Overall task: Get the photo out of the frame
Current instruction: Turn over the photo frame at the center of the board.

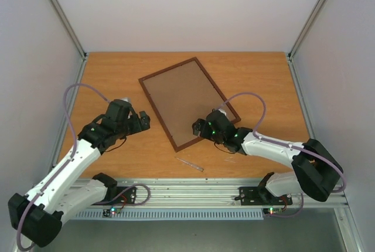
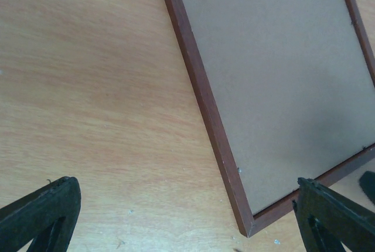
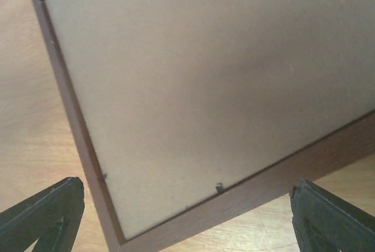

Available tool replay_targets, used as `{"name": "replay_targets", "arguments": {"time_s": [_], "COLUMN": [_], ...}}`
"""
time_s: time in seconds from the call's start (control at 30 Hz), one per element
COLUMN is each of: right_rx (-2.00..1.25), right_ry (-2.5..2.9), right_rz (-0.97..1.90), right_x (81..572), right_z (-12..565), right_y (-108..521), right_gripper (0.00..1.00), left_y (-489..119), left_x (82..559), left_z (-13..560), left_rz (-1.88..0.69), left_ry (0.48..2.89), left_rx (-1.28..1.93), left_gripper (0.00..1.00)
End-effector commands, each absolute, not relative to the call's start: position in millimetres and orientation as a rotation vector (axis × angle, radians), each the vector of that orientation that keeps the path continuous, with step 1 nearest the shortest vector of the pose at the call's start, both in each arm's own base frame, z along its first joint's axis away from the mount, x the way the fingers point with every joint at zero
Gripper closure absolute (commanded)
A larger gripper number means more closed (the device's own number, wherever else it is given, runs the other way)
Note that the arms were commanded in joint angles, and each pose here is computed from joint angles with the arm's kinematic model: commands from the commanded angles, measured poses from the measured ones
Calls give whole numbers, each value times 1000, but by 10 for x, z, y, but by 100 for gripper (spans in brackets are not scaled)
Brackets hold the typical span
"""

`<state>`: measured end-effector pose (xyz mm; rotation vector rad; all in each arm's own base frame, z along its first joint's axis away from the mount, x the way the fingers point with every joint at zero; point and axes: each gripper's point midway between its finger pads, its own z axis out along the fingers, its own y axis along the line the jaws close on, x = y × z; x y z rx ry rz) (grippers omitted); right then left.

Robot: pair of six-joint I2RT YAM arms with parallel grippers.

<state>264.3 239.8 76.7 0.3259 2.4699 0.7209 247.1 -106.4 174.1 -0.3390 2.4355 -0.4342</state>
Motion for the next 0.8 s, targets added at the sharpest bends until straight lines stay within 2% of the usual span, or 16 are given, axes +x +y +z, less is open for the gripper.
{"name": "replay_targets", "arguments": {"time_s": [0.0, 0.3, 0.53, 0.77], "right_rx": [131, 49, 161, 196], "right_ry": [2496, 2467, 2482, 2531], "right_rz": [653, 450, 477, 543], "right_x": [2641, 3048, 3536, 3939], "right_z": [961, 1234, 1134, 903], "right_y": [2319, 1640, 1176, 1029], "right_gripper": [3, 1, 2, 1], "left_y": [-1216, -1363, -1508, -1636], "left_x": [2570, 2702, 2902, 3130], "left_z": [1660, 1381, 1158, 908], "left_rz": [-532, -558, -548, -510], "left_ry": [2430, 2490, 2552, 2619], "left_rx": [-370, -373, -358, -334], "left_gripper": [1, 1, 1, 1]}}
